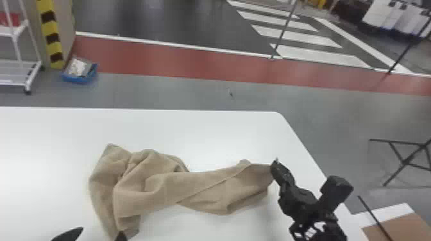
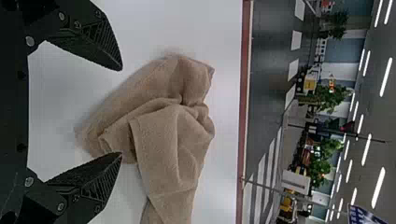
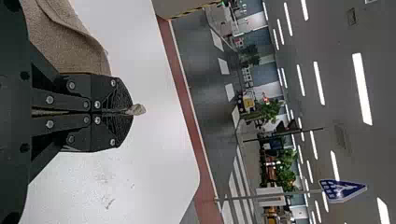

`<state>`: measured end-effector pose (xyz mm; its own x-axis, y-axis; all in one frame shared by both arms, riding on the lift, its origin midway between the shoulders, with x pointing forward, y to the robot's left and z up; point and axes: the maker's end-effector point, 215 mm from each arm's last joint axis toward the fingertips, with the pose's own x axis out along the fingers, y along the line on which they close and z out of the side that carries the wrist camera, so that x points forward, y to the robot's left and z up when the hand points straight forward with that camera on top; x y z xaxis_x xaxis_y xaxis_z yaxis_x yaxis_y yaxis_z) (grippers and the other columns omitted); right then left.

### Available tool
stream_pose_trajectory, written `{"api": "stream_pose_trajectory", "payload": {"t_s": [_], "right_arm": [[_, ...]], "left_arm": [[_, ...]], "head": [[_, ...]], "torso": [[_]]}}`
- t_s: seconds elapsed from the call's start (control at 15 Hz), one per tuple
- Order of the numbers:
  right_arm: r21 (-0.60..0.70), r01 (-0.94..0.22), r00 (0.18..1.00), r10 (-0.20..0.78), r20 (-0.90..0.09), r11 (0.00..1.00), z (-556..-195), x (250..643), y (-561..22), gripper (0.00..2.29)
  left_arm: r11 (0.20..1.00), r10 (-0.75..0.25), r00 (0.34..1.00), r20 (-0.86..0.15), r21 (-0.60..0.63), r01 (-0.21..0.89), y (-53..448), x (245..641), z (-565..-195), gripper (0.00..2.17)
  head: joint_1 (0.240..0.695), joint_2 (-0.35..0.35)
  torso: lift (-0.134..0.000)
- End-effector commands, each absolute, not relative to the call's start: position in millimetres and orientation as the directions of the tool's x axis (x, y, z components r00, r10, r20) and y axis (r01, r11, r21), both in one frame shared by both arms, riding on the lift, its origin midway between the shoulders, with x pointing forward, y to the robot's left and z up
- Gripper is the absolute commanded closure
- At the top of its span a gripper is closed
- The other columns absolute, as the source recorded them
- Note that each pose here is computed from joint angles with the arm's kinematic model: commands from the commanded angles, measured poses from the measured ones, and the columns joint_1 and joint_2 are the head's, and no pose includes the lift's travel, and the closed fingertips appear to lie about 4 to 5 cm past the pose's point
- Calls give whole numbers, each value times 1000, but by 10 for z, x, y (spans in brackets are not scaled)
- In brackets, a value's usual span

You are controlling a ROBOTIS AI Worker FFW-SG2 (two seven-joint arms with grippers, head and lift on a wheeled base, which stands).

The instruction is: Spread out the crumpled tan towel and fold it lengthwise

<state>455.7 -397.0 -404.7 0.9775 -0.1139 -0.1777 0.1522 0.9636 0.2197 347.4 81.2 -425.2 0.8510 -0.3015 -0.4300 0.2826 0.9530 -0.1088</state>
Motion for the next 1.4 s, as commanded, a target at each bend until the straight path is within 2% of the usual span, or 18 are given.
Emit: {"api": "stream_pose_trajectory", "payload": {"t_s": [0.0,0.13,0.2,0.4,0.87,1.33], "right_arm": [[221,147,979,-109,-173,964,-4036,4569,-3936,1328],[222,144,980,-107,-170,964,-4029,4578,-3927,1328],[223,145,980,-108,-169,964,-4027,4576,-3935,1328],[224,144,980,-107,-170,964,-4036,4579,-3933,1328],[226,144,979,-106,-173,963,-4054,4584,-3931,1328],[236,148,980,-110,-167,960,-4045,4543,-3971,1328]], "left_arm": [[947,-316,842,-437,-94,306,662,3442,-4387,272],[951,-304,846,-437,-90,296,703,3478,-4472,286],[958,-283,852,-441,-80,277,752,3497,-4503,394],[961,-271,848,-456,-71,269,791,3497,-4569,515],[938,-340,815,-470,-107,330,478,3339,-4586,515],[942,-318,823,-472,-56,332,513,3392,-4655,515]], "head": [[695,-350],[695,-350],[695,-350],[695,-350],[695,-350],[695,-350]], "torso": [[-124],[-124],[-124],[-124],[-124],[-124]]}}
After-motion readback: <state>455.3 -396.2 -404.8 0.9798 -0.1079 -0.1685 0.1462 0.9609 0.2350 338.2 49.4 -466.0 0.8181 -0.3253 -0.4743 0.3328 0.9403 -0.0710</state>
